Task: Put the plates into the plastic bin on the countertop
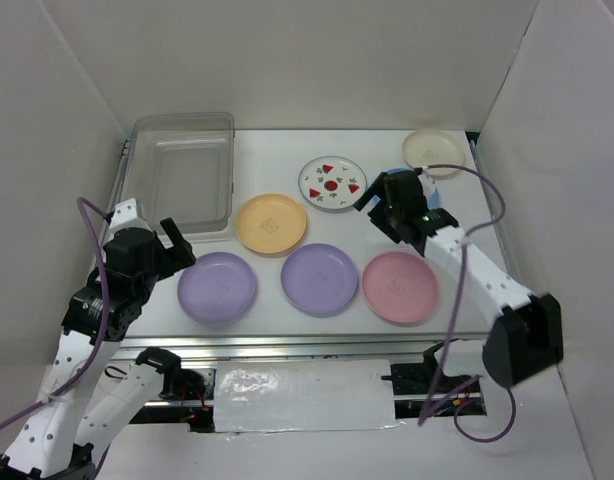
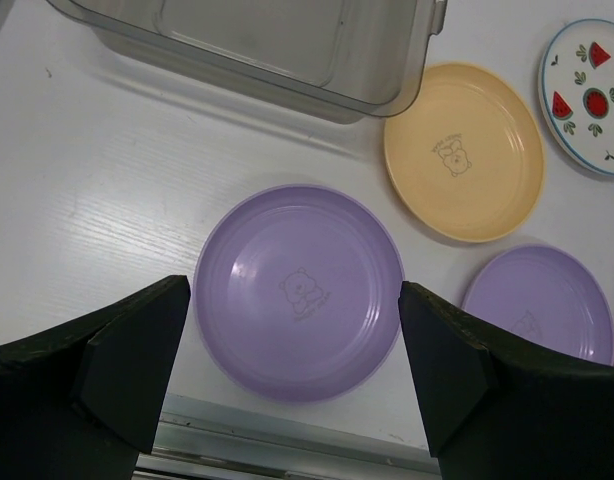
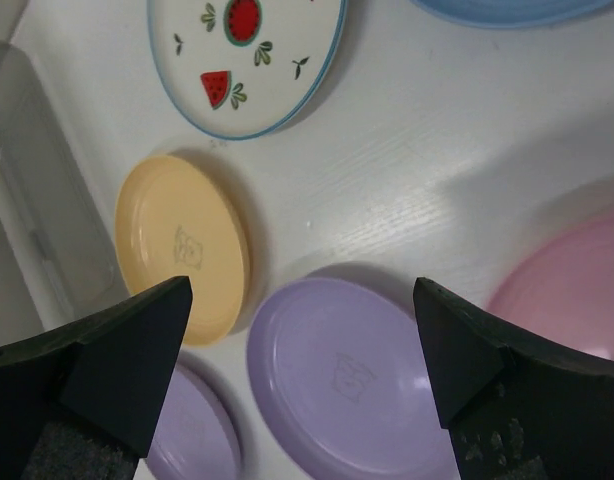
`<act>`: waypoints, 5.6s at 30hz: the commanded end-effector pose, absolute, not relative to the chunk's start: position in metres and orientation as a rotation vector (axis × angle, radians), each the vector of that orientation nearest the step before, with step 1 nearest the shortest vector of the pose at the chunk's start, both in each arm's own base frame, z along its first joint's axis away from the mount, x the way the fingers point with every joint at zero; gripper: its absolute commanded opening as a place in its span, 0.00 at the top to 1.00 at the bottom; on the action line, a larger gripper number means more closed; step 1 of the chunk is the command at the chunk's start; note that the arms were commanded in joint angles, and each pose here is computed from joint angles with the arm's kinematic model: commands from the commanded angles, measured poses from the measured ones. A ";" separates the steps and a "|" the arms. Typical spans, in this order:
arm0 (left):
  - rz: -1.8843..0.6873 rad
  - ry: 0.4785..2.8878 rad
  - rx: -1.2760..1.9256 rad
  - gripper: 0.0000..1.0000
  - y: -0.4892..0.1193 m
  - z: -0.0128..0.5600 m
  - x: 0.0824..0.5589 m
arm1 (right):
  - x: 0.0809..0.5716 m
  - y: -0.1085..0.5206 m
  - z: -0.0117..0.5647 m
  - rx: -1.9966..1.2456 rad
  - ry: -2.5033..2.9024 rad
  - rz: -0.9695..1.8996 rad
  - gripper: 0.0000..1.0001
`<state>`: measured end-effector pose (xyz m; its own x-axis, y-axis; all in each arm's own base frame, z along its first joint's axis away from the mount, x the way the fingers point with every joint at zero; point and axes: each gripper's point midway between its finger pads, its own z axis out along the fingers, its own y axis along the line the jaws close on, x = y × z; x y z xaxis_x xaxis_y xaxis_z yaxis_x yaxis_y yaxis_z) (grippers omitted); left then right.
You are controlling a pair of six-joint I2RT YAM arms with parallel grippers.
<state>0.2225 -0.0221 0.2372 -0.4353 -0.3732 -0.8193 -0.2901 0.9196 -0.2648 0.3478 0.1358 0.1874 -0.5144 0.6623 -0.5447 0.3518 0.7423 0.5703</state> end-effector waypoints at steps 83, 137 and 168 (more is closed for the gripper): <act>-0.910 1.939 0.075 0.01 -0.171 0.294 0.297 | 0.311 0.245 0.315 0.179 2.013 1.292 1.00; -0.670 1.588 -0.984 1.00 0.094 0.237 0.575 | 0.237 0.218 0.253 -0.001 2.012 1.382 0.00; -0.530 1.791 -1.186 0.05 0.107 0.245 0.555 | 0.242 0.219 0.242 -0.016 2.017 1.294 0.00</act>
